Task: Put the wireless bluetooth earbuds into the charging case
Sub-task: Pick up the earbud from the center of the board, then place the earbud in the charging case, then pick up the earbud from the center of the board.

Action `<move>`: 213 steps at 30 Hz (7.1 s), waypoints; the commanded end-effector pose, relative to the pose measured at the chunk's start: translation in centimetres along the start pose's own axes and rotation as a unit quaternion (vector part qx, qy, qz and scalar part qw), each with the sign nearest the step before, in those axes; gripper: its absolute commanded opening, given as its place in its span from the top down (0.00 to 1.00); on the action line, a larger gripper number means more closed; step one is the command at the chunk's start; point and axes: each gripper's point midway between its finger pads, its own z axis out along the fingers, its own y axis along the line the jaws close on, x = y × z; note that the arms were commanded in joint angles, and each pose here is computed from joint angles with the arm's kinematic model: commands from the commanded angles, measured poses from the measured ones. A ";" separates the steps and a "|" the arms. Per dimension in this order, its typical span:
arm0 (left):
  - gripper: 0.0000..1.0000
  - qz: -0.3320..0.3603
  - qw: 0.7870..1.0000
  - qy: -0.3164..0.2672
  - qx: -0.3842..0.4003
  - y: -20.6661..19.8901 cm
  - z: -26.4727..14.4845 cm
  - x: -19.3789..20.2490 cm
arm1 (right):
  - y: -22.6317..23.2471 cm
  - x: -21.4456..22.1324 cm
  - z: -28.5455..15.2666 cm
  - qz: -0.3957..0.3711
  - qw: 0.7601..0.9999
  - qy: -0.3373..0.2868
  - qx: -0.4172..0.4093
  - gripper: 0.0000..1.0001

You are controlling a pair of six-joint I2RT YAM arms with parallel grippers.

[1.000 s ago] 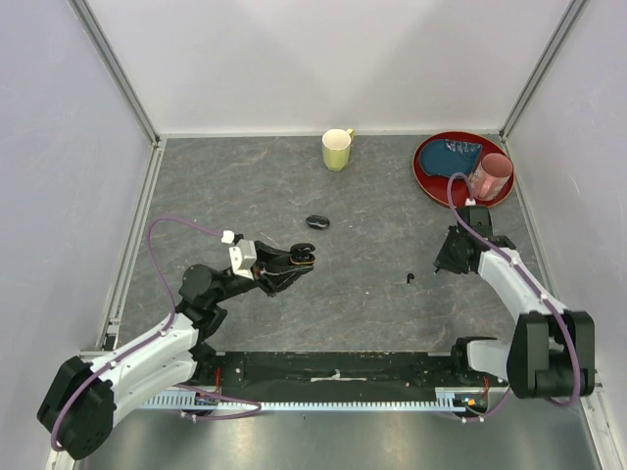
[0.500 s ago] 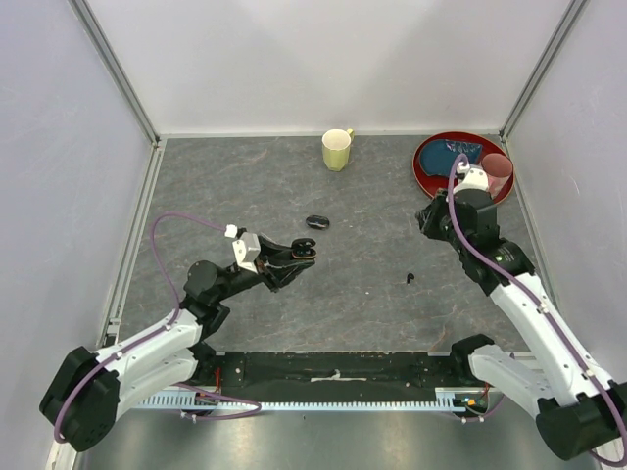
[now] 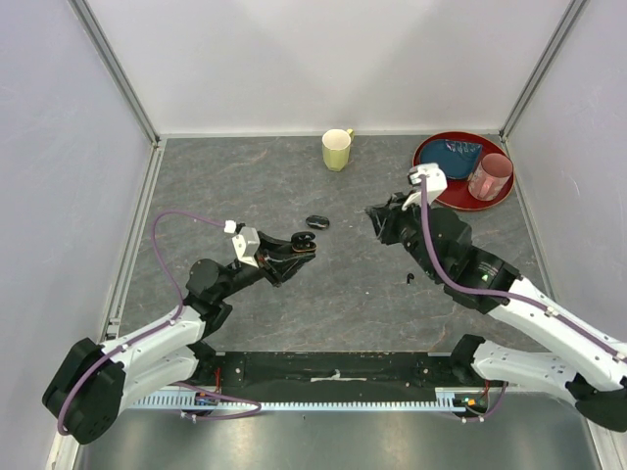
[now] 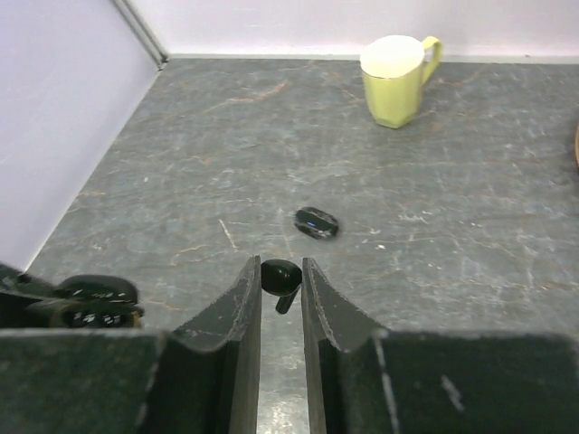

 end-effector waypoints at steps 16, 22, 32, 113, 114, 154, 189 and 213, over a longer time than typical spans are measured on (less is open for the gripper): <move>0.98 0.024 0.997 -0.069 0.023 -1.2 1.0 -4.4 | 12.2 -1.7 -0.8 0.032 0.988 -0.073 -0.132 1.00; 0.98 0.029 0.996 -0.078 0.032 -1.6 1.0 -4.8 | 14.7 -0.5 -1.1 0.017 0.982 -0.057 -0.182 1.00; 0.98 0.031 0.995 -0.087 0.034 -1.8 1.0 -5.4 | 15.3 1.4 -1.1 -0.008 0.980 -0.050 -0.194 1.00; 0.98 0.047 0.992 -0.111 0.040 -2.9 -0.3 -6.7 | 14.3 3.2 -1.5 -0.141 0.977 -0.089 -0.133 1.00; 0.98 0.048 0.992 -0.111 0.041 -3.0 -0.4 -6.7 | 14.2 3.0 -1.6 -0.140 0.977 -0.091 -0.133 1.00; 0.98 0.043 0.991 -0.124 0.009 -1.8 -0.4 -7.2 | 16.0 4.6 -2.2 -0.133 0.976 -0.020 -0.169 0.45; 0.98 0.053 0.993 -0.109 0.001 -2.1 -1.4 -6.9 | -14.8 12.9 -1.6 0.212 0.910 0.236 0.266 0.13; 0.98 0.042 0.994 -0.104 -0.004 -2.0 -1.5 -6.4 | -17.9 22.0 -0.7 0.217 0.848 0.357 0.327 0.33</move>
